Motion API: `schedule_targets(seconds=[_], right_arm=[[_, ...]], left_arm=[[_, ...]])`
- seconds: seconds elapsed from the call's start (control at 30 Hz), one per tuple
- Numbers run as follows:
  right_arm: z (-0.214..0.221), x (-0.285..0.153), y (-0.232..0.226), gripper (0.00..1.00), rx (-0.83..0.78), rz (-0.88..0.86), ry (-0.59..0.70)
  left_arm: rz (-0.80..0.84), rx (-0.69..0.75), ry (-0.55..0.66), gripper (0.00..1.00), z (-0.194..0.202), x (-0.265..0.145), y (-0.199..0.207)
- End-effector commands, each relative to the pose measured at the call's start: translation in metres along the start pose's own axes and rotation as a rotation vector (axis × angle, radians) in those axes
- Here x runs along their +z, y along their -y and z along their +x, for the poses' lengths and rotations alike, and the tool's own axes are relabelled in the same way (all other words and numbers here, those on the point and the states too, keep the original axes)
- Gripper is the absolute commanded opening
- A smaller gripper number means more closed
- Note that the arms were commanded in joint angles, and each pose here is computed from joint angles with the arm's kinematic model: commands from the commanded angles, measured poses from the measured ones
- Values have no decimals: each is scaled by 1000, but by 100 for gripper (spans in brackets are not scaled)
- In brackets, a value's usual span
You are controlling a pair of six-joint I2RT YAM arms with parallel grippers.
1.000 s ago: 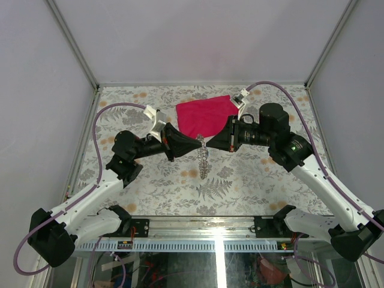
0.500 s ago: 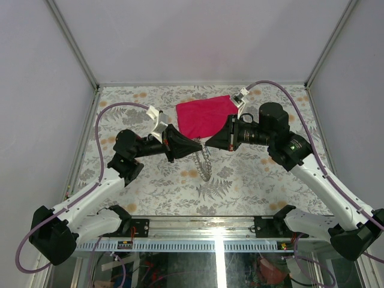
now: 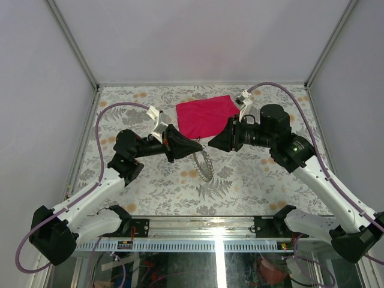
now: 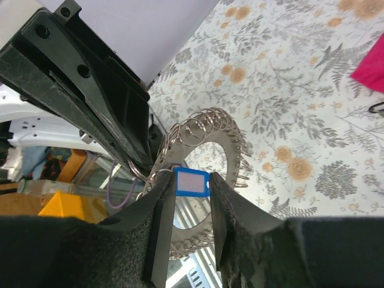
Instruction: Put the keys on the keyring
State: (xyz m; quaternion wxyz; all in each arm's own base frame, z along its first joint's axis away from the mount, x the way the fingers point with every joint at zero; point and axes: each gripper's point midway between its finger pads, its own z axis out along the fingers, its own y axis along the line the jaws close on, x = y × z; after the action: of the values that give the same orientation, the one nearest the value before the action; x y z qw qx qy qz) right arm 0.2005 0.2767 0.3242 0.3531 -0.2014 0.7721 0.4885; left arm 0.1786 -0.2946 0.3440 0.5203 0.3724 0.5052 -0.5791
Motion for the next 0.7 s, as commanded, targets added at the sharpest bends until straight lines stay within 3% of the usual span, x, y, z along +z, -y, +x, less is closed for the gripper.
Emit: schedule_targets(seconds=[0.0,0.37,0.67], right_arm=[[-27,-22,-14,36,-152,14,115],[-4,-36,-20,44,-415,-77,99],[15,-45,-38,45,-543,-247,201]], left_arm=[[18,89,62,0,-28,1,9],[115,77,1,0,-18,4,19],[210,70,-49,0,-14,9,27]])
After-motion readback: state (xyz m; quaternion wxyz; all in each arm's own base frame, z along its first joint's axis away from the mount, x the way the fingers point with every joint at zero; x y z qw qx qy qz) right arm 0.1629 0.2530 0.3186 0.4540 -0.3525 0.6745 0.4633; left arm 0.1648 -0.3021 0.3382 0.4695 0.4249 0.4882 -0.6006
